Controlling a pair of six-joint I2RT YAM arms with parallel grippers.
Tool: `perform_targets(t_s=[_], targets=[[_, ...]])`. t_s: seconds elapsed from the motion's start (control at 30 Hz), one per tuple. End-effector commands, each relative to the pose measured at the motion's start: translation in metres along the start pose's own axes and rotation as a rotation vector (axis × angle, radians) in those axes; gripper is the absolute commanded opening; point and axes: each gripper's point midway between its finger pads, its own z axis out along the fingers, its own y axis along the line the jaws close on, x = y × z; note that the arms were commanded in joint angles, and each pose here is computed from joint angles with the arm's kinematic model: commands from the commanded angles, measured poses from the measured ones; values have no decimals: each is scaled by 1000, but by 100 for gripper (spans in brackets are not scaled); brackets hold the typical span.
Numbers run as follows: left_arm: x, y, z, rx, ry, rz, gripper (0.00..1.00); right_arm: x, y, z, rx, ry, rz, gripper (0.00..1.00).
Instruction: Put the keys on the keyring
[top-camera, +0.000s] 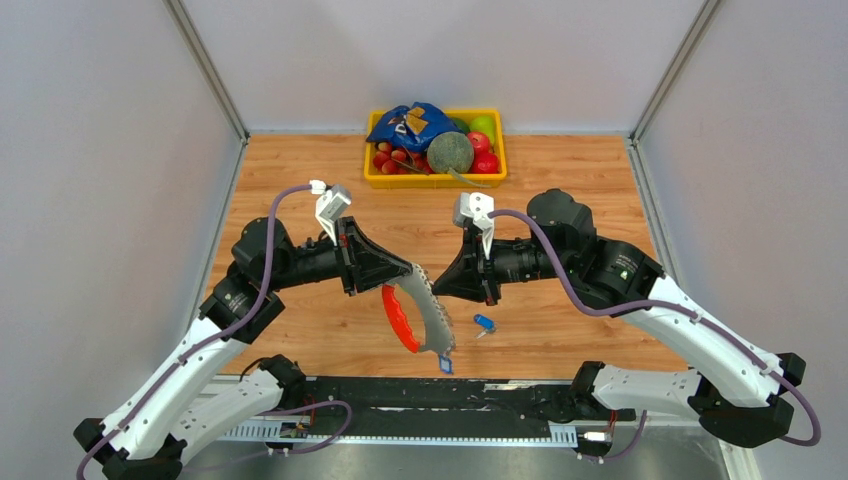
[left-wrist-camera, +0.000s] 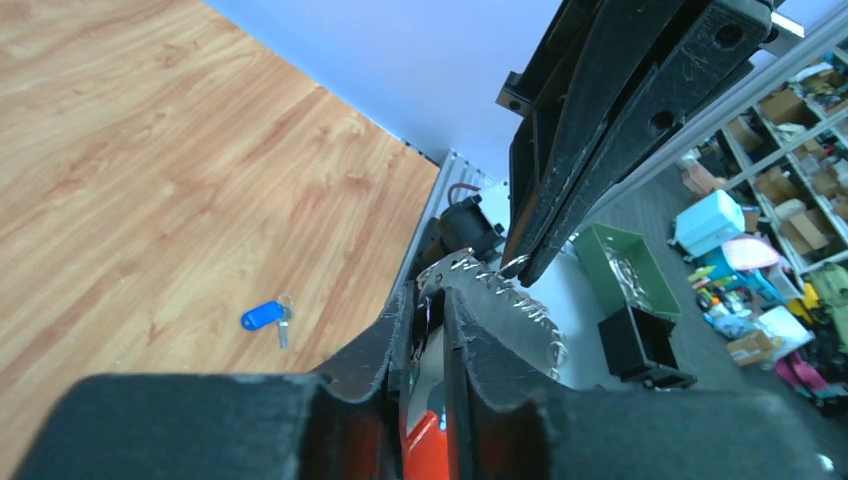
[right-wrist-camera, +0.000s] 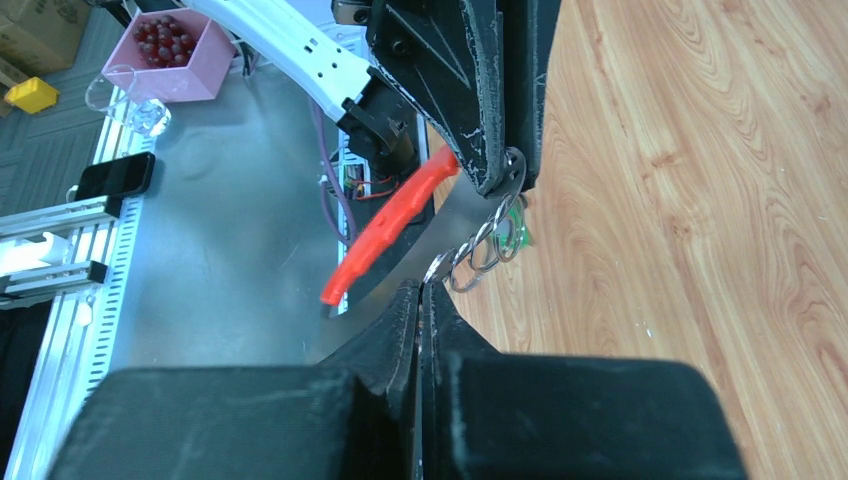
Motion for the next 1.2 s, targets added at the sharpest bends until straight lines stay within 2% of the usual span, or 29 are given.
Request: perform_targets(t_s=[0.0, 0.17, 0.33, 0.4, 0.43, 0.47, 0.5, 0.67, 0.73, 0.87, 1.17], targets=[[-4, -11, 1, 59, 17, 21, 16, -26, 13, -8, -31, -65, -55, 0], [0, -16, 3, 104, 32, 21, 1, -24, 11, -3, -38, -46, -76, 0], [6, -19, 2, 133, 54, 25, 1, -22, 9, -1, -38, -32, -85, 0], [8, -17, 3, 131, 63, 23, 12, -21, 9, -1, -38, -26, -85, 0], [8, -15, 4, 125, 66, 27, 26, -21, 9, 0, -39, -23, -85, 0], [9, -14, 4, 118, 71, 23, 35, -21, 9, 0, -40, -22, -87, 0], [10, -11, 4, 108, 75, 26, 50, -20, 9, 2, -38, -18, -86, 0], [3, -11, -1, 60, 73, 77, 82, -20, 9, 1, -29, -16, -85, 0], [-2, -15, -4, 61, 67, 102, 88, -21, 9, 1, -30, -18, -87, 0], [-10, -23, -10, 64, 44, 139, 93, -22, 12, 0, -41, -20, -85, 0], [-23, -35, -27, 21, 4, 181, 98, -31, 14, -1, -38, -29, -70, 0]])
